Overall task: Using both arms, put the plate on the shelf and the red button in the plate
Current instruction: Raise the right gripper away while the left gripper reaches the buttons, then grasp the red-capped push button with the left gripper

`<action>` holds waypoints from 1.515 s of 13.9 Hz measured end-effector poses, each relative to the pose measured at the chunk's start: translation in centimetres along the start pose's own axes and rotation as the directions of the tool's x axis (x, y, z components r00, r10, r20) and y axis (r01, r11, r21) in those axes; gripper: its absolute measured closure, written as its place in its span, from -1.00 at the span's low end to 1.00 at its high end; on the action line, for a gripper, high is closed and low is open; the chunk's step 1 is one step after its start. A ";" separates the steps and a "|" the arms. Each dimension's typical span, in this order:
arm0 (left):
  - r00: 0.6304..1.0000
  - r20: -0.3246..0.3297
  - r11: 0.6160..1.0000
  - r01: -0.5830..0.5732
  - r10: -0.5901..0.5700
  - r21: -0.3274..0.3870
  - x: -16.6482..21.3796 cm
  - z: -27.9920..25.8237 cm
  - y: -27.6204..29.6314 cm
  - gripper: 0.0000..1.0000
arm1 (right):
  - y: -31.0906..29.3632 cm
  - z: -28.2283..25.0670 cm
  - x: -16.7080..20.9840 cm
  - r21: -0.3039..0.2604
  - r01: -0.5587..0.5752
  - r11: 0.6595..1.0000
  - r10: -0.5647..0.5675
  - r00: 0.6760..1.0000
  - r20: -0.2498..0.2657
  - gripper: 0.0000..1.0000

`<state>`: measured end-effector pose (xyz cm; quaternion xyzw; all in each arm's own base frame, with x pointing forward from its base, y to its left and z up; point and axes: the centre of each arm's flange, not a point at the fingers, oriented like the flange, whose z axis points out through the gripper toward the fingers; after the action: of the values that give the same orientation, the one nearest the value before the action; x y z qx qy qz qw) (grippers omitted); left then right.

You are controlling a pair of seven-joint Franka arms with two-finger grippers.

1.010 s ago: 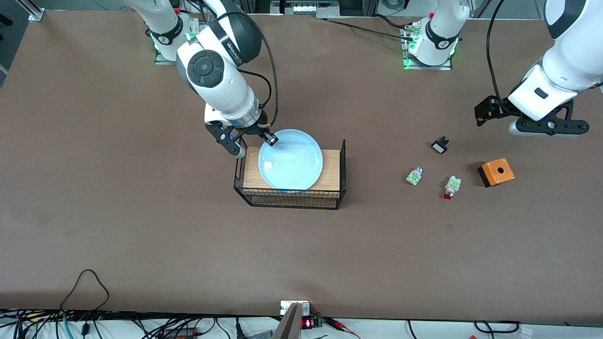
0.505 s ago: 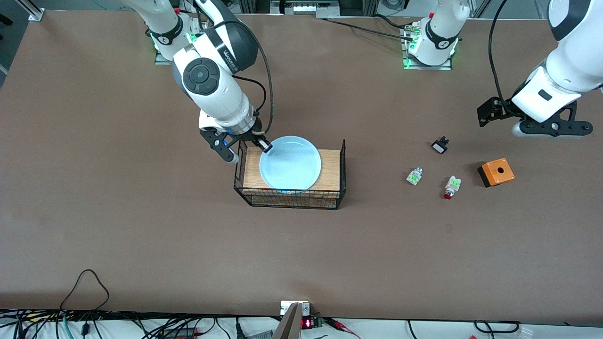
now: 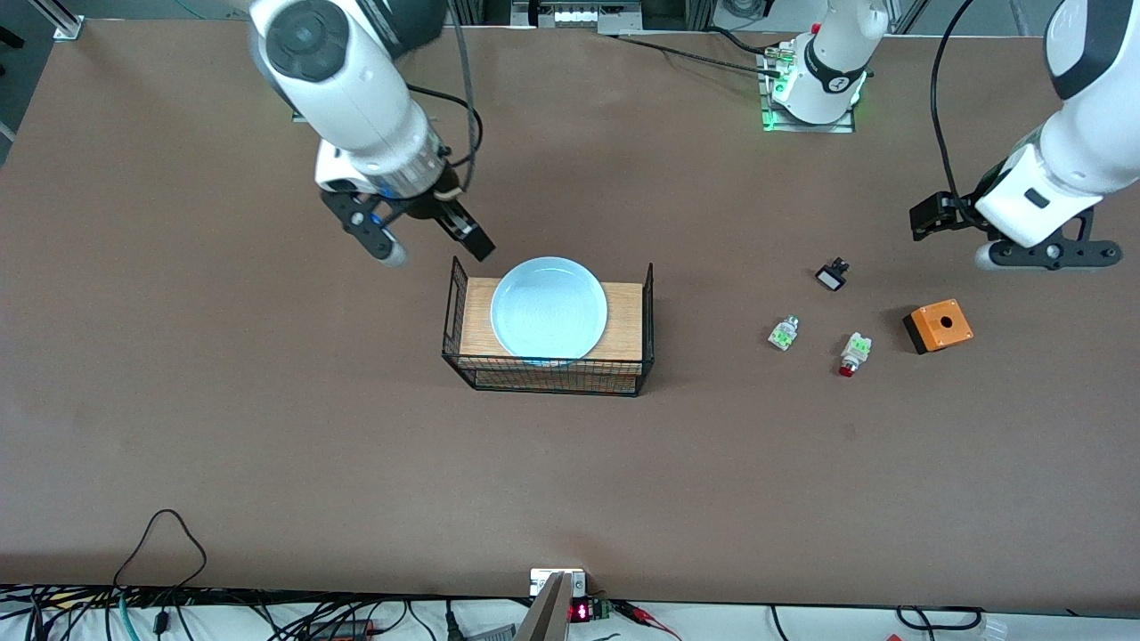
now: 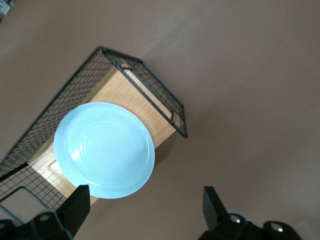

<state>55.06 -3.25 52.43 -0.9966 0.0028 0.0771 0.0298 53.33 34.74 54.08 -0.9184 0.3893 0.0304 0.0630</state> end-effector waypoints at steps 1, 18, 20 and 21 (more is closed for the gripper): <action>1.000 0.025 1.000 -0.009 0.009 -0.001 0.7 1.3 0.1 -1.00 | 0.5 -1.4 1.4 -0.002 0.022 1.000 -0.022 1.000 -0.008 -1.00; 0.912 -0.034 0.912 -0.409 0.409 0.015 11.0 31.3 -0.1 -0.95 | 22.3 -6.8 34.3 -0.170 0.680 0.713 -0.683 0.729 0.052 -1.00; 0.914 -0.026 0.914 -0.406 0.406 0.009 11.0 32.4 -0.7 -0.83 | 22.5 -7.1 33.5 -0.175 0.667 0.724 -0.666 0.742 0.073 -1.00; 0.914 -0.022 0.914 -0.406 0.406 0.006 11.0 32.8 -0.8 -0.83 | 21.8 -7.3 32.3 -0.179 0.637 0.749 -0.634 0.769 0.084 -1.00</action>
<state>60.87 -0.50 18.44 -0.9751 0.2097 0.0706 0.0136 60.10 -4.27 55.91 -0.9972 0.0484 0.0538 -0.0183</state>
